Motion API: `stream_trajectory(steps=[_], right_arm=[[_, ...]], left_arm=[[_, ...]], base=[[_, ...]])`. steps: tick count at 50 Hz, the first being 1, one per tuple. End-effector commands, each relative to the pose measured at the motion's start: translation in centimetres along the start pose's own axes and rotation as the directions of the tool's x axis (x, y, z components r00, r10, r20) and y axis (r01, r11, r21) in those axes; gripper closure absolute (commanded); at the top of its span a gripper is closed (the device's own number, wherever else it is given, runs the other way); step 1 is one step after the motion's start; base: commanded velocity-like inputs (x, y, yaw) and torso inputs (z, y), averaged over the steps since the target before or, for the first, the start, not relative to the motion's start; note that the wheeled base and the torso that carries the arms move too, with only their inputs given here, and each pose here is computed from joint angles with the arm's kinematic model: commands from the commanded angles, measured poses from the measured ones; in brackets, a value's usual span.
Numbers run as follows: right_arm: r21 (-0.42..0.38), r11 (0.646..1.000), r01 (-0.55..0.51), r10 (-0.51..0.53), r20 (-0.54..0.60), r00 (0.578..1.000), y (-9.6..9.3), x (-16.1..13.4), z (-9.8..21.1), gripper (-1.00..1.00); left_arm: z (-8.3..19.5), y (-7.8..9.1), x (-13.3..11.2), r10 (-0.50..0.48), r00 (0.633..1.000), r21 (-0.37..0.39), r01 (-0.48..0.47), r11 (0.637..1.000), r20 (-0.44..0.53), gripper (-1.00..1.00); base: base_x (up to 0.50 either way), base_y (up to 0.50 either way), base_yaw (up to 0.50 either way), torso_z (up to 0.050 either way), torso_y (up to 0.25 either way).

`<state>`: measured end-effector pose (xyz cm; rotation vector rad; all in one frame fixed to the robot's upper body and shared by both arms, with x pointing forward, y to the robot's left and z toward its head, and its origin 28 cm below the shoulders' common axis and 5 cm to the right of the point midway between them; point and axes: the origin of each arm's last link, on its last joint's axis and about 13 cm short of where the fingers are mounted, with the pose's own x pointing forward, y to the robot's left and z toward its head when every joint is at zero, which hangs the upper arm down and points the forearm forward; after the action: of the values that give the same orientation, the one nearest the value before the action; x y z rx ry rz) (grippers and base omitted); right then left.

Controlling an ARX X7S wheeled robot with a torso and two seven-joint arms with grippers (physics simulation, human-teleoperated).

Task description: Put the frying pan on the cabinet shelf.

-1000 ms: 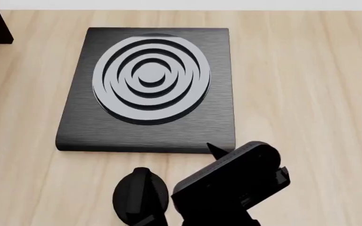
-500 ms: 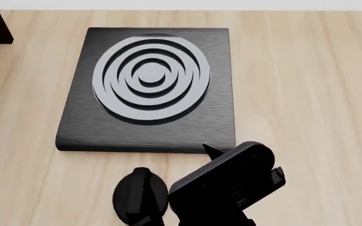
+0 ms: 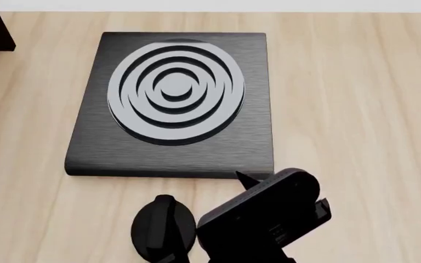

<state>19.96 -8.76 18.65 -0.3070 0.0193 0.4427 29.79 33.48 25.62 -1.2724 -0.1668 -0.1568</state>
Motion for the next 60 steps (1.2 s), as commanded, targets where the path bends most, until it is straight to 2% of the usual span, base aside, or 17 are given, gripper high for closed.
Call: stream_trajectory(steps=[1, 10, 17, 25, 46, 52, 60], right_arm=[[-0.003, 1.000, 0.008, -0.008, 0.005, 1.000, 0.0, 0.0, 0.0, -1.00], [0.008, 1.000, 0.007, -0.007, 0.004, 1.000, 0.2, 0.0, -0.6, -1.00], [0.033, 0.999, -0.011, 0.011, -0.005, 1.000, 1.0, 0.1, -1.7, -1.00], [0.043, 0.999, -0.002, 0.002, 0.003, 1.000, 1.0, 0.2, -1.9, -1.00], [0.042, 0.999, 0.016, -0.016, 0.009, 1.000, 0.8, 0.0, -1.7, -1.00], [0.045, 0.999, 0.028, -0.028, 0.012, 1.000, 0.7, -0.2, -1.5, -1.00], [0.044, 0.998, 0.040, -0.041, 0.021, 0.999, 0.4, -0.1, -1.4, -1.00]], left_arm=[[0.0, -0.2, -0.7, 0.000, 0.999, -0.056, 0.003, 0.998, 0.044, -1.00], [-0.8, -0.7, -2.5, 0.004, 0.999, -0.037, -0.003, 0.999, 0.038, -1.00], [-1.5, -1.8, -4.0, -0.031, 0.999, -0.023, 0.031, 0.999, 0.019, -1.00], [-2.5, -2.6, -5.4, -0.058, 0.998, -0.007, 0.058, 0.998, -0.018, -1.00], [-2.5, -2.9, -5.9, -0.092, 0.995, 0.023, 0.093, 0.995, -0.037, -1.00], [-2.6, -2.3, -6.2, -0.070, 0.997, 0.038, 0.071, 0.997, -0.021, -1.00], [-2.5, -2.3, -6.2, -0.070, 0.997, 0.040, 0.072, 0.997, -0.041, -1.00]], base=[[0.00, 0.00, 0.00, 0.000, -0.011], [0.00, 0.00, 0.00, 0.000, -0.005], [0.00, 0.00, 0.00, 0.000, -0.006], [0.00, 0.00, 0.00, 0.000, -0.005], [0.00, 0.00, 0.00, 0.000, -0.005], [0.00, 0.00, 0.00, 0.000, -0.005], [0.00, 0.00, 0.00, 0.000, -0.005]])
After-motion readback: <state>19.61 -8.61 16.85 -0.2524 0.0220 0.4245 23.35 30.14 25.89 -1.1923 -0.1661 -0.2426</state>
